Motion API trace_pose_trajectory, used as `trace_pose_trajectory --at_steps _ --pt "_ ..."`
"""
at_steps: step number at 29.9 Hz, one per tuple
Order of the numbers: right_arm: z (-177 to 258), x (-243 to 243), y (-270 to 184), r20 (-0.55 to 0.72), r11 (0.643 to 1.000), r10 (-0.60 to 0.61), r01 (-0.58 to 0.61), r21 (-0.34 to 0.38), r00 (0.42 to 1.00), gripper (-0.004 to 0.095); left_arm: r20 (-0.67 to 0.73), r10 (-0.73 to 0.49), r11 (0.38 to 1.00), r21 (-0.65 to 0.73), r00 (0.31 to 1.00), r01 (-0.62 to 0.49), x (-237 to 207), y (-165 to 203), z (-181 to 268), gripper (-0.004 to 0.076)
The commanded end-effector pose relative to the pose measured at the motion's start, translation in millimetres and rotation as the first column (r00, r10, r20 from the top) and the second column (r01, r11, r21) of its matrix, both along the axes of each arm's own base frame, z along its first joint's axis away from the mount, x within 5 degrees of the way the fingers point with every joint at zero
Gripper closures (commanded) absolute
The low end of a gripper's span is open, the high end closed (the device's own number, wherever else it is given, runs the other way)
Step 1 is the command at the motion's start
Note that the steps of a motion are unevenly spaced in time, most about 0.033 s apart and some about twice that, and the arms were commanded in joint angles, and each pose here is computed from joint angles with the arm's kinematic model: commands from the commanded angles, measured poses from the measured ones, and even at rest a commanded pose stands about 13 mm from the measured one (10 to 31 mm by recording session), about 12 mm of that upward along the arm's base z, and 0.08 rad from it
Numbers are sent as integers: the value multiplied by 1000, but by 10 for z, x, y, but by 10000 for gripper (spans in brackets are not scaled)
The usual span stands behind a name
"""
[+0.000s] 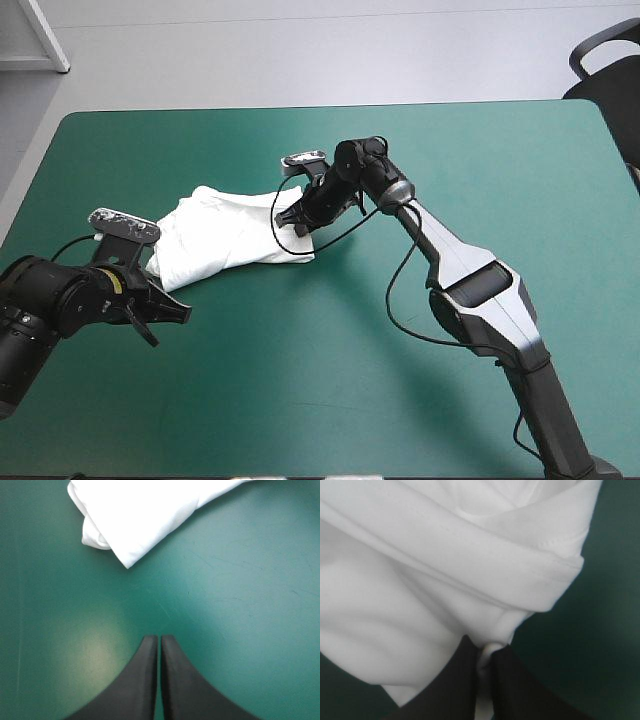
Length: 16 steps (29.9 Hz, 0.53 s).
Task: Fold the cloth
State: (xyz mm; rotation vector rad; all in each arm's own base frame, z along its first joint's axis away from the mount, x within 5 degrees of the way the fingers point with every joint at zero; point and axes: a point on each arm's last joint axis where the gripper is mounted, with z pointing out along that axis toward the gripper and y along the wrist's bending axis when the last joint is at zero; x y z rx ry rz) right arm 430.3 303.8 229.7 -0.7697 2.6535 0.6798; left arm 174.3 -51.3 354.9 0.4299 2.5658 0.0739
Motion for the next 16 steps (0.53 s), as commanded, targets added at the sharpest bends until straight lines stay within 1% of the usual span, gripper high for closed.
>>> trace_pose_trajectory --at_steps 1,7,10,13,16 --pt "473 32 -179 118 999 -37 33 35 992 925 76 2 1000 -19 997 0 10 4 117 705" --pt "599 235 -524 147 992 -124 117 55 981 925 81 -2 1000 -19 997 4 14 2 120 705" --pt "628 372 -817 177 983 -183 181 23 967 925 83 -3 1000 -20 997 4 15 2 121 705" --pt "661 517 -1196 202 957 -281 290 -16 938 925 83 -6 1000 -17 997 8 15 2 121 705" --pt "721 650 -1675 242 921 -363 385 -51 900 925 86 -21 1000 -8 996 22 16 1 122 705"
